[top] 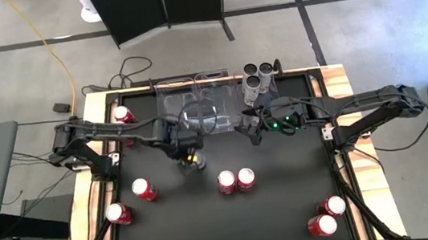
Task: Sort soda cans
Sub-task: Put the white-yellow soda can into the right transparent bin
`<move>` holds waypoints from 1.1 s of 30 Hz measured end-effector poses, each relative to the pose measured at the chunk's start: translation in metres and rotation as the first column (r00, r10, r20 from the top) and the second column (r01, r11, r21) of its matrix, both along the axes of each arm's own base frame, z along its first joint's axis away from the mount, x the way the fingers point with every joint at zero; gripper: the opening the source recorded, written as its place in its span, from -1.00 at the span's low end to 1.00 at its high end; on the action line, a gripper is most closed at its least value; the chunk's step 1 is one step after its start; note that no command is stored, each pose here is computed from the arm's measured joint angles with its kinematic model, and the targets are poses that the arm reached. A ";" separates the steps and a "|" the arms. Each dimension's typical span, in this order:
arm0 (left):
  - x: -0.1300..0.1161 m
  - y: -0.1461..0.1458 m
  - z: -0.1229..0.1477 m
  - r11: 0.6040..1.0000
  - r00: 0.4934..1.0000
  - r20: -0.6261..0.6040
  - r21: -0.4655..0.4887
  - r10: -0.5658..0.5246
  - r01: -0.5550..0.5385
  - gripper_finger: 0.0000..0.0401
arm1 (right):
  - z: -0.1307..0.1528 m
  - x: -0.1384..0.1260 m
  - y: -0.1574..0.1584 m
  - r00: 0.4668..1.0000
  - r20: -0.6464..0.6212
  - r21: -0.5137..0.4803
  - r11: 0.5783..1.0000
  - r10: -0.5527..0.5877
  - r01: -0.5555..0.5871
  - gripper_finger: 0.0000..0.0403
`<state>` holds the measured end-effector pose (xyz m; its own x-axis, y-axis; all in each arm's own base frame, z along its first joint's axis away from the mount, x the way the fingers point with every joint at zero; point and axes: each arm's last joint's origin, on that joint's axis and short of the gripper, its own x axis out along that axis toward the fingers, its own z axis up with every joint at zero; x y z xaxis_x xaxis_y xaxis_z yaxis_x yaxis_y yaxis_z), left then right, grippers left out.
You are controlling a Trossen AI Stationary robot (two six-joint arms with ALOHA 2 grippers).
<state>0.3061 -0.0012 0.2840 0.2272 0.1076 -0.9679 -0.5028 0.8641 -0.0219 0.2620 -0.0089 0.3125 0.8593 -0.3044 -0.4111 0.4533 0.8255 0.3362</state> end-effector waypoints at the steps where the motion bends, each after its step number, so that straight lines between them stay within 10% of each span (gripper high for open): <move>1: 0.002 0.003 -0.001 1.000 1.000 -0.005 0.004 0.005 -0.005 0.27 | 0.000 0.000 0.000 1.000 0.000 0.000 1.000 0.000 0.000 0.95; 19: 0.062 0.002 -0.002 0.966 0.951 -0.177 0.011 -0.254 0.260 0.29 | 0.000 0.000 0.003 1.000 -0.001 0.011 1.000 0.028 -0.028 0.95; 33: 0.068 -0.005 -0.002 0.951 0.945 -0.122 0.026 -0.303 0.308 0.69 | 0.000 0.000 0.010 0.999 0.003 0.019 0.999 0.049 -0.049 0.95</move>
